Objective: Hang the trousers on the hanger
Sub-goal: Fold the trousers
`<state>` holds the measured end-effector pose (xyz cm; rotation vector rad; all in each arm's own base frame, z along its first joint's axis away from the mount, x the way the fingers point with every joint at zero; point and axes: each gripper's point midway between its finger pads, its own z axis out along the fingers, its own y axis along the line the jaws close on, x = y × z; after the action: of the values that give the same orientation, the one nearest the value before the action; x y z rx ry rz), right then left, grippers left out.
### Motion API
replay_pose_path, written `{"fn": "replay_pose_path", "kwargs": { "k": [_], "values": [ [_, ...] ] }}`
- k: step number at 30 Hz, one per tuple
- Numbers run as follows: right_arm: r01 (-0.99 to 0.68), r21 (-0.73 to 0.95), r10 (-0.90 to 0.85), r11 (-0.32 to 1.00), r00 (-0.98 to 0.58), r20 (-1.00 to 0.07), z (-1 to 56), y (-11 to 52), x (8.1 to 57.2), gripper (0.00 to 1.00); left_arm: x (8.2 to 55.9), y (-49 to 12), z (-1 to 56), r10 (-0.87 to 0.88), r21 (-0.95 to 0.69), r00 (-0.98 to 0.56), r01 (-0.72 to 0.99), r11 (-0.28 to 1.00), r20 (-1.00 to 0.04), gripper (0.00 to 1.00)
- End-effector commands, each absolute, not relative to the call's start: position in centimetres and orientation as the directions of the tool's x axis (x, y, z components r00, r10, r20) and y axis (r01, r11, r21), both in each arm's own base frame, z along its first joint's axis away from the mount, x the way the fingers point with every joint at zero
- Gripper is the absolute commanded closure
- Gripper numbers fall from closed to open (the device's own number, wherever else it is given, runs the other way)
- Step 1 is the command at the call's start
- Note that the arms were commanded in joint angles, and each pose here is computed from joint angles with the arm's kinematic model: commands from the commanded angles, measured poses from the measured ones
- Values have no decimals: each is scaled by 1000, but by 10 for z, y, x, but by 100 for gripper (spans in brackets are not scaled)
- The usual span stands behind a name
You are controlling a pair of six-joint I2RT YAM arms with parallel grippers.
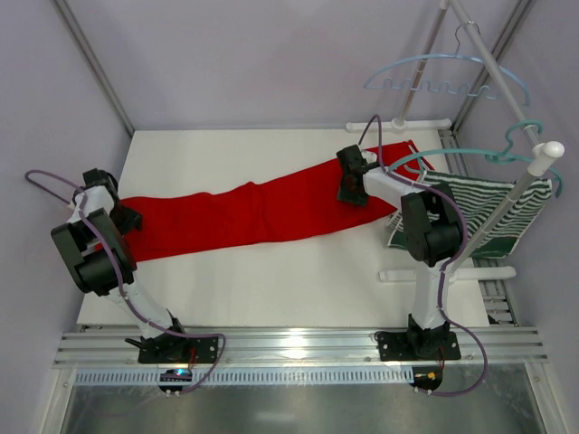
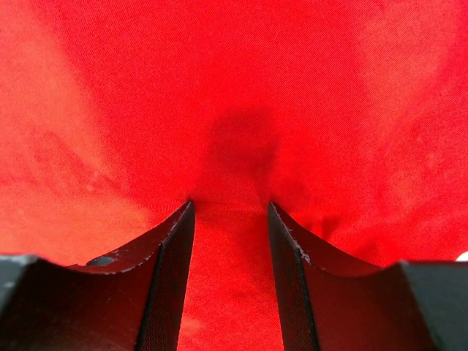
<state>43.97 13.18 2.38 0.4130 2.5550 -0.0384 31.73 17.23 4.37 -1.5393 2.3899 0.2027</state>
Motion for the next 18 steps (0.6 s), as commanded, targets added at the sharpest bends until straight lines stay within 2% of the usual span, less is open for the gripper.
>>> {"fn": "replay_pose_path", "kwargs": {
  "k": [1,5,12,15,16,18],
  "values": [
    [292,42,273,955,-818,-507,19,126,436,52,316,203,50,-860,-25,-319,-934,357,-399,43],
    [300,38,278,953,-822,-497,13,120,435,52,312,221,47,-846,-28,-291,-940,339,-446,44],
    [305,55,291,951,-819,-495,11,118,436,52,316,218,19,-877,-44,-280,-946,322,-391,49],
    [303,52,288,952,-818,-497,13,117,436,52,319,219,12,-886,-45,-275,-949,313,-374,54],
    [301,53,286,952,-816,-502,16,118,437,52,316,216,10,-889,-33,-280,-949,312,-361,60],
    [306,55,291,950,-810,-509,18,115,438,52,316,214,8,-895,-37,-277,-950,309,-350,64]
  ]
}}
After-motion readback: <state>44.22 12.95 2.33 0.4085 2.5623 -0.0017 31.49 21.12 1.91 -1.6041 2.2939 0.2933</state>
